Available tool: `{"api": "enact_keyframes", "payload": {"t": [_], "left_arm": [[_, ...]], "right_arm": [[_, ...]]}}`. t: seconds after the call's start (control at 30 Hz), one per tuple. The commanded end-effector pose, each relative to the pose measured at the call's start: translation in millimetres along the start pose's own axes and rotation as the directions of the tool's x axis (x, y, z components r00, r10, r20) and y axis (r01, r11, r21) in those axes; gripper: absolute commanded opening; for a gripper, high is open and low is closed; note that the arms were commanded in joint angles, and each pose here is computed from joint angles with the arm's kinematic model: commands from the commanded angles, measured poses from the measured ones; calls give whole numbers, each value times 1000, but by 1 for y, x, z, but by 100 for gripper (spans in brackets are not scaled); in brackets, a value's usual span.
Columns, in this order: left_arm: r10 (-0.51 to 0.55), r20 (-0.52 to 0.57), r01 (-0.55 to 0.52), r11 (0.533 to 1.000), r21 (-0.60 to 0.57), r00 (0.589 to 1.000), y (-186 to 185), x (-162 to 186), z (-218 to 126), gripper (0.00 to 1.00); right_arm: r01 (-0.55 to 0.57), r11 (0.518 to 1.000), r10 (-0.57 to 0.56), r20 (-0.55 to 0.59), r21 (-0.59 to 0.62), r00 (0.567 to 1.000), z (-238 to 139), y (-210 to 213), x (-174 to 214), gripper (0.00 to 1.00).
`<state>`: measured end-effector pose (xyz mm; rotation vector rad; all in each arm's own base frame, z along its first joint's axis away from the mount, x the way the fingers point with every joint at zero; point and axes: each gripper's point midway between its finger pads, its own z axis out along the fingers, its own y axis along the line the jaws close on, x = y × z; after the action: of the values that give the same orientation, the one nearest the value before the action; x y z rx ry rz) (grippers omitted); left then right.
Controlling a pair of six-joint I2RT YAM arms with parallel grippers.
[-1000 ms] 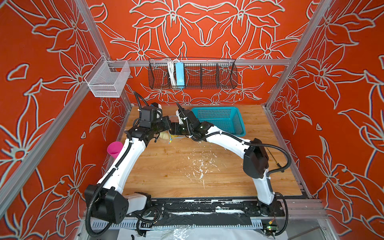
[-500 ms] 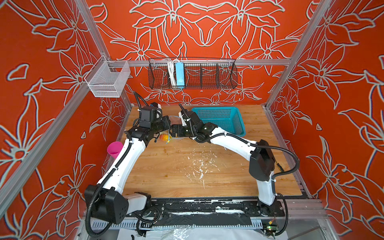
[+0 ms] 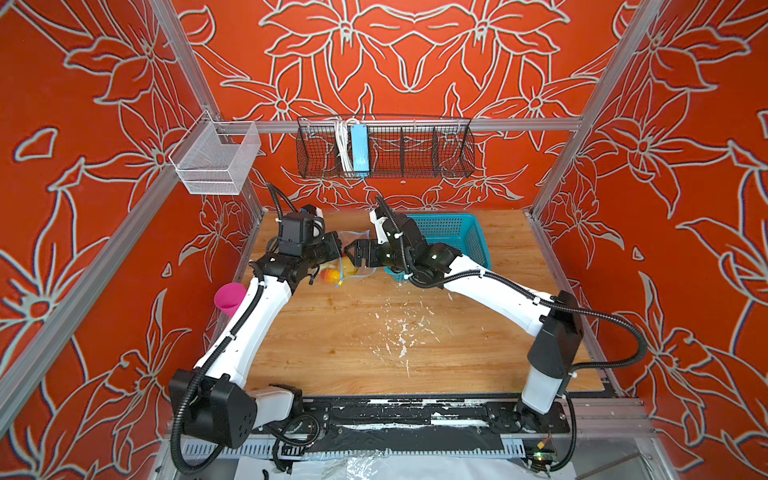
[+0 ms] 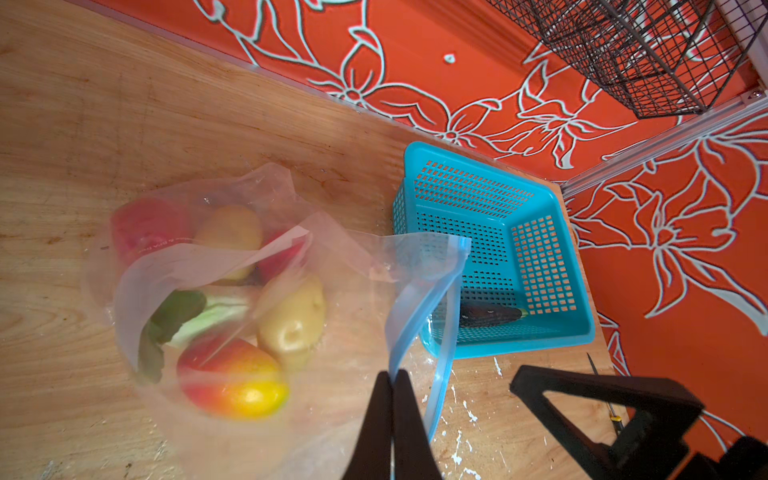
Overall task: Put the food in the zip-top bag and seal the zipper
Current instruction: 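Move the open right gripper back over the eggplant in the teal basket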
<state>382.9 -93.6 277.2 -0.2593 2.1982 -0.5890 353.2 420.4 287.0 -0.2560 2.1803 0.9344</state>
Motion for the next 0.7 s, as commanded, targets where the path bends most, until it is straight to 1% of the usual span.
{"api": "enact_keyframes", "payload": {"t": [0.0,0.3,0.47,0.6,0.67], "left_arm": [[2,16,-2,1000,23,1000,-5,-1,-4,0],[3,8,-4,1000,28,1000,-5,0,-2,0],[2,11,-3,1000,17,1000,-3,1,-1,0],[-3,8,3,1000,24,1000,-4,2,0,0],[-3,10,3,1000,23,1000,-3,1,0,0]], "right_arm": [[5,999,-5,-2,53,1000,-7,-15,-1,98],[61,993,-54,-64,102,996,-15,-35,0,98],[88,990,-79,-86,110,993,-22,-41,-6,98],[157,975,-146,-85,156,986,-31,-52,-9,98],[211,962,-196,-98,172,976,-34,-57,-10,98]]}}
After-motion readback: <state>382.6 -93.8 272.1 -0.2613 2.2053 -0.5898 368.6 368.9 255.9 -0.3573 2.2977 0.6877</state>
